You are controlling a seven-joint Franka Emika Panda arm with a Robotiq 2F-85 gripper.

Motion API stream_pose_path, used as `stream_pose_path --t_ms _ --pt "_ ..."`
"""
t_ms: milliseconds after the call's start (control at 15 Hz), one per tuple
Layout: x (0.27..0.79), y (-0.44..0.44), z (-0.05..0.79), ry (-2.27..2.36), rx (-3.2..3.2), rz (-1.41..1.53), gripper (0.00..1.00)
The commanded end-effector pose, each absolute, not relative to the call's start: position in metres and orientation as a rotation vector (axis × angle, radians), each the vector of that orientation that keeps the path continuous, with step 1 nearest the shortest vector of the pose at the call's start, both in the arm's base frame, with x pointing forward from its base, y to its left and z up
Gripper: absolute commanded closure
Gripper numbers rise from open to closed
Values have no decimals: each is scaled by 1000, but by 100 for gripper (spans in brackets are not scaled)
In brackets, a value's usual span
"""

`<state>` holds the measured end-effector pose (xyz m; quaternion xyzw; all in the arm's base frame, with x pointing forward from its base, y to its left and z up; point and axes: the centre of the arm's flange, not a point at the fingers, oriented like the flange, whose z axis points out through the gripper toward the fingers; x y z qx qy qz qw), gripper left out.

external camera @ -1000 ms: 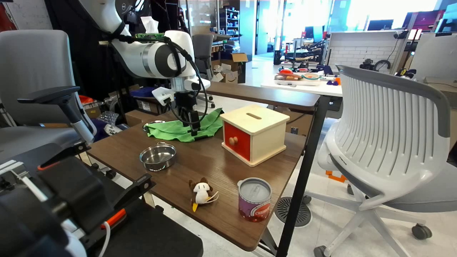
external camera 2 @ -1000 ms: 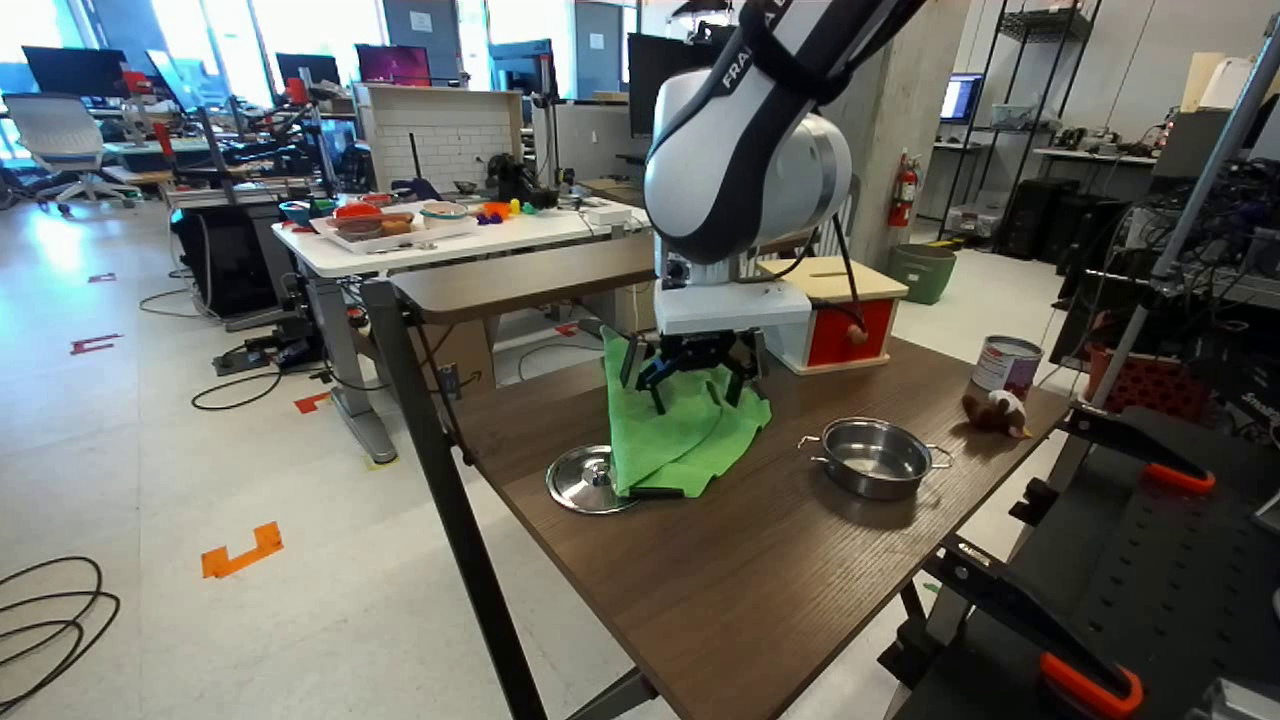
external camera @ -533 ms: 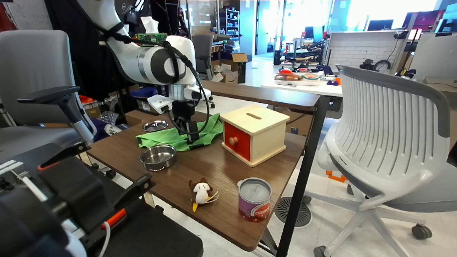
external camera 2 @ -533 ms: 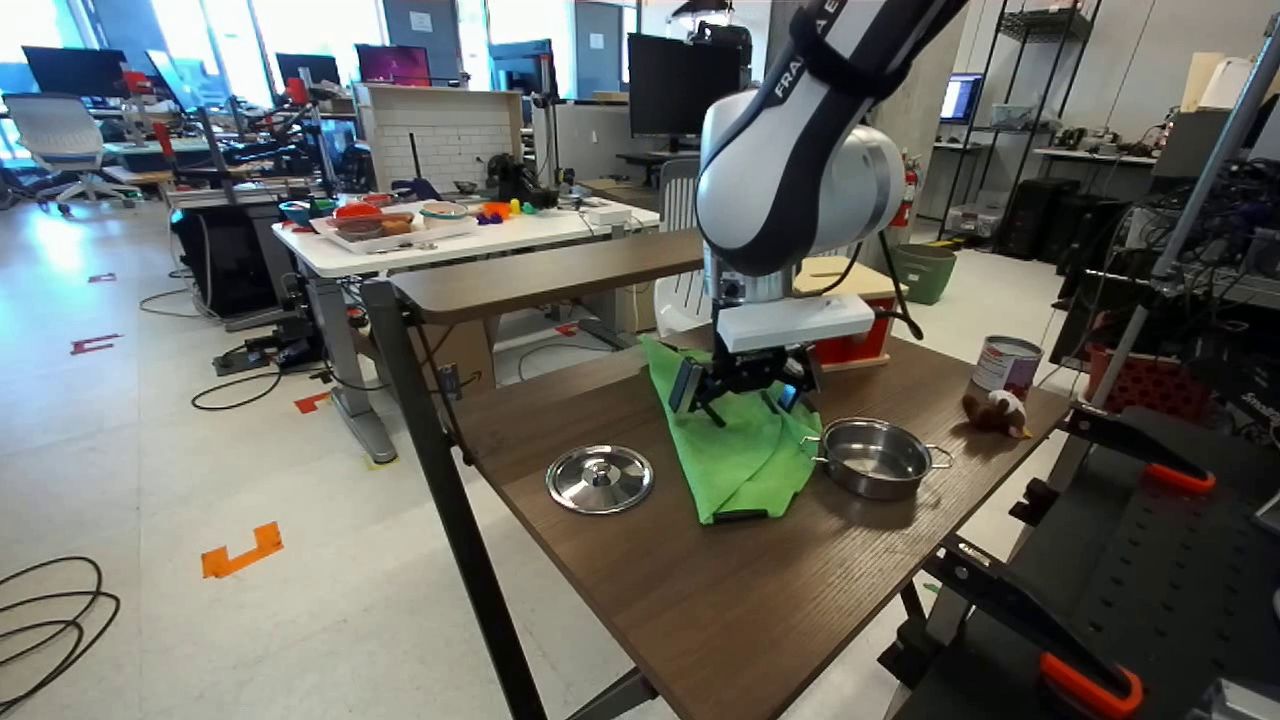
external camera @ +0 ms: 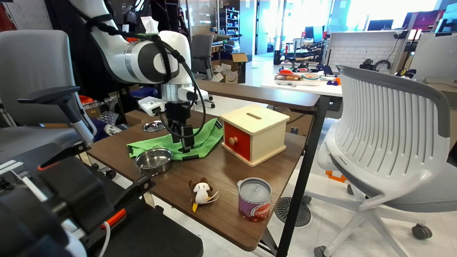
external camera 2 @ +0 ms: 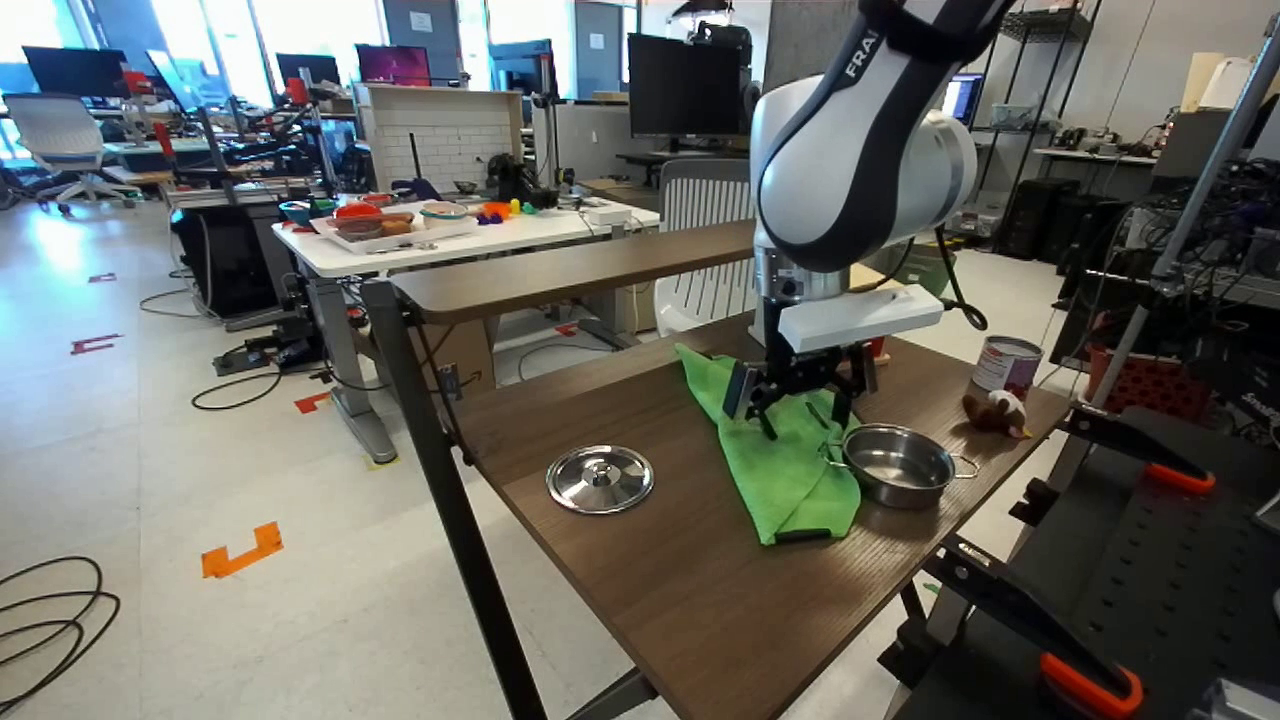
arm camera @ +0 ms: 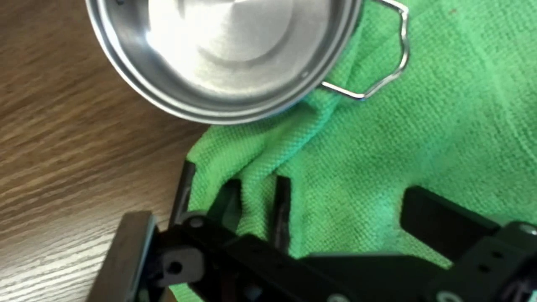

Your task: Move the cloth to the right

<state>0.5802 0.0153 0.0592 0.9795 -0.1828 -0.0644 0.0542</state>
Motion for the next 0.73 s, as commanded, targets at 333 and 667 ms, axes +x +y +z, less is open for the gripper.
stream_pose_path --t_ms 333,667 --pt "564 16 148 -577 3040 79 0" --pt "573 23 169 -570 3067 129 0"
